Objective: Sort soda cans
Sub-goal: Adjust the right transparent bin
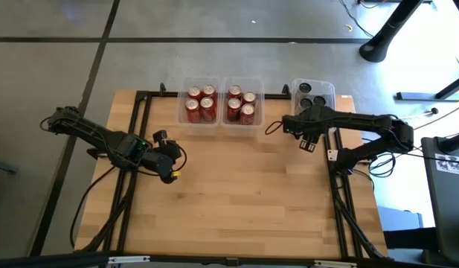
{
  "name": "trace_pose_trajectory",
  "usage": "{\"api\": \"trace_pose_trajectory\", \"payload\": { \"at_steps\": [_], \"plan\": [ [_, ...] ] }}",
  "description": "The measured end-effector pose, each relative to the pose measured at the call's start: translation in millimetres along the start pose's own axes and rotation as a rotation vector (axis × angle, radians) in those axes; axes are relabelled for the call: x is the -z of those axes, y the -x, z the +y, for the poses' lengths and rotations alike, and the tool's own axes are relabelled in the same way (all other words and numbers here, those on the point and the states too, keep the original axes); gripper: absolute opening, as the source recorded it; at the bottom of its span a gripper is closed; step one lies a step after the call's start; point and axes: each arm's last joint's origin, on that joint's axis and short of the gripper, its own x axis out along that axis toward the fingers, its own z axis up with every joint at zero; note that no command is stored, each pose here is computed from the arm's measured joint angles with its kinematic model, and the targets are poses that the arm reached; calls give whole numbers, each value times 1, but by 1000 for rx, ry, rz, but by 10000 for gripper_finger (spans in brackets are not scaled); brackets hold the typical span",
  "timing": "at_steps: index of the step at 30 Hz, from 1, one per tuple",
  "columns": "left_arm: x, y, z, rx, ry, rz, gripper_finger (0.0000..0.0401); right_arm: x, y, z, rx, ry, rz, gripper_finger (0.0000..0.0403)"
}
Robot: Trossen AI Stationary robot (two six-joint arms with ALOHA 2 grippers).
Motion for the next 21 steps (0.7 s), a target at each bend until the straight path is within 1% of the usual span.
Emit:
{"api": "trace_pose_trajectory", "payload": {
  "at_steps": [4,7,10,14,16,17,19,21],
  "plan": [
    [0,0,0,0,-7,0,8,-6,-7,0,-14,5,-43,203],
    [0,0,0,0,-7,0,8,-9,-11,3,-21,33,-66,183],
    [0,0,0,0,-9,0,8,-9,-15,5,-34,63,-65,142],
    [0,0,0,0,-9,0,8,-9,-18,7,-15,90,-70,66],
    [0,0,0,0,-9,0,8,-9,-18,7,-7,132,-72,28],
    [0,0,0,0,-9,0,8,-9,-18,7,-2,150,-76,20],
    [0,0,0,0,-9,0,8,-10,-18,7,-5,155,-86,21],
    [0,0,0,0,-10,0,8,-11,-18,7,-10,148,-89,33]
  ]
}}
